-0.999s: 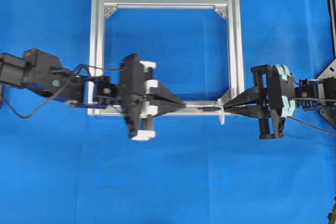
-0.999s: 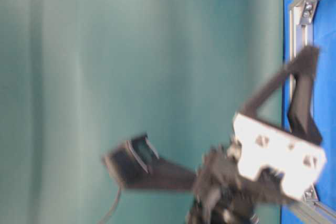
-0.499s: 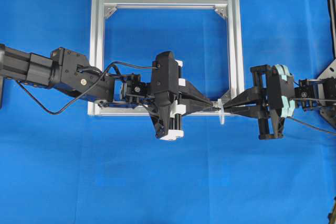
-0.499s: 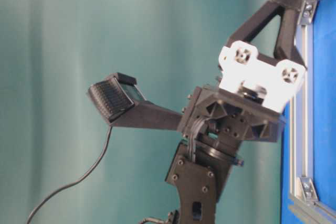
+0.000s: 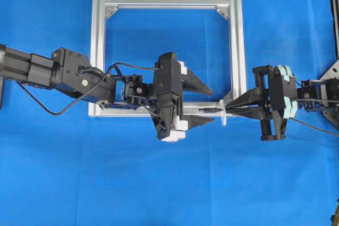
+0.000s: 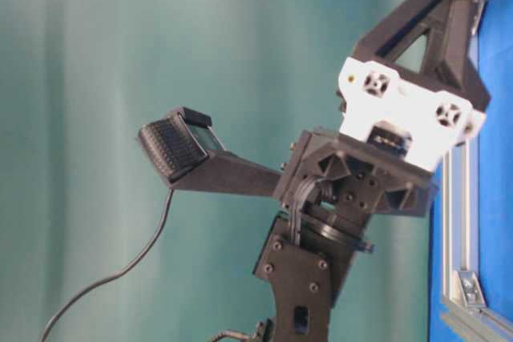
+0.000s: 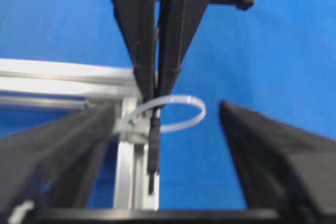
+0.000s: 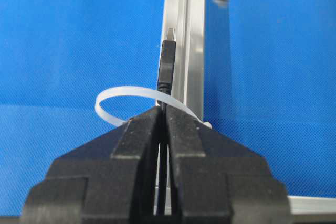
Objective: Insert the wire through the string loop located on the right side.
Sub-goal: 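Move the left gripper right and grasp the plug emerging from the loop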
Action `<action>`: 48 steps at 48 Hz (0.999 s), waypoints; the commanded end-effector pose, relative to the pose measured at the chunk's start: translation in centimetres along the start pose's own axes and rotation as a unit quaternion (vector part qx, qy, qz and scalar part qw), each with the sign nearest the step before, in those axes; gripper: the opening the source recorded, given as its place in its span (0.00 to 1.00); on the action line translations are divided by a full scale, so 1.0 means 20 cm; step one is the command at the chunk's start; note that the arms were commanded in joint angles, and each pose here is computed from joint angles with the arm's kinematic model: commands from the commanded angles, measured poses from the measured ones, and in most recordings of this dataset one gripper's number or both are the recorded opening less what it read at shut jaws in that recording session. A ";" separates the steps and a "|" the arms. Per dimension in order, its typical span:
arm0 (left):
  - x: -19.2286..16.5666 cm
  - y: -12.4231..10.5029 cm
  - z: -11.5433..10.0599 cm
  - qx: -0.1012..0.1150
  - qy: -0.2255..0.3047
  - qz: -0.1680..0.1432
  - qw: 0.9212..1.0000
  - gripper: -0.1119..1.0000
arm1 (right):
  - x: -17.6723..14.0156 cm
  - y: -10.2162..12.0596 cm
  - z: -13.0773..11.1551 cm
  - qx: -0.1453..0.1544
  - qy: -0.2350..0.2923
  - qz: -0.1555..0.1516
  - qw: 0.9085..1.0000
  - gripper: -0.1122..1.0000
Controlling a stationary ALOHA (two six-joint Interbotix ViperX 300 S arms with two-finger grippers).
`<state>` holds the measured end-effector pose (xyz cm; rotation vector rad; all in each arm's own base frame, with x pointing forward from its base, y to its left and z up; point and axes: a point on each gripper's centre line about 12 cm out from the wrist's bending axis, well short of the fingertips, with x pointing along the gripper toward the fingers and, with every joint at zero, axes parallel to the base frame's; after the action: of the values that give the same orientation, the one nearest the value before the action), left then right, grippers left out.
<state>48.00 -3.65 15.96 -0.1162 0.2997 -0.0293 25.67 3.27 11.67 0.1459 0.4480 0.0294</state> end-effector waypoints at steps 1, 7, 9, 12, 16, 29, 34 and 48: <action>0.00 -0.01 0.09 -0.001 -0.022 -0.003 1.000 0.86 | 0.01 0.01 0.04 0.001 -0.015 0.002 1.000 0.08; 0.01 -0.01 0.08 -0.001 -0.021 -0.003 1.000 0.90 | 0.01 0.01 0.04 0.001 -0.014 0.002 1.000 0.08; 0.01 -0.01 0.08 -0.001 -0.019 -0.003 1.000 0.89 | 0.01 0.01 0.04 0.001 -0.014 0.002 1.000 0.08; 0.02 -0.01 0.05 -0.001 -0.014 -0.002 1.000 0.90 | 0.01 0.01 0.04 0.001 -0.014 0.002 1.000 0.08; 0.04 0.00 0.00 -0.001 -0.002 0.000 1.000 0.90 | 0.01 0.01 0.04 0.001 -0.014 0.002 1.000 0.08; 0.12 0.01 -0.14 0.000 0.024 0.003 1.000 0.90 | 0.01 0.01 0.04 0.001 -0.014 0.002 1.000 0.08; 0.14 0.01 -0.15 0.000 0.024 0.003 1.000 0.90 | 0.01 0.01 0.04 0.001 -0.012 0.001 1.000 0.08; 0.14 0.01 -0.15 0.000 0.024 0.003 1.000 0.90 | 0.01 0.01 0.04 0.001 -0.008 0.001 1.000 0.08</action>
<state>49.23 -3.82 10.56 -0.1123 0.3945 -0.0229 25.60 3.28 11.50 0.1453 0.4618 0.0291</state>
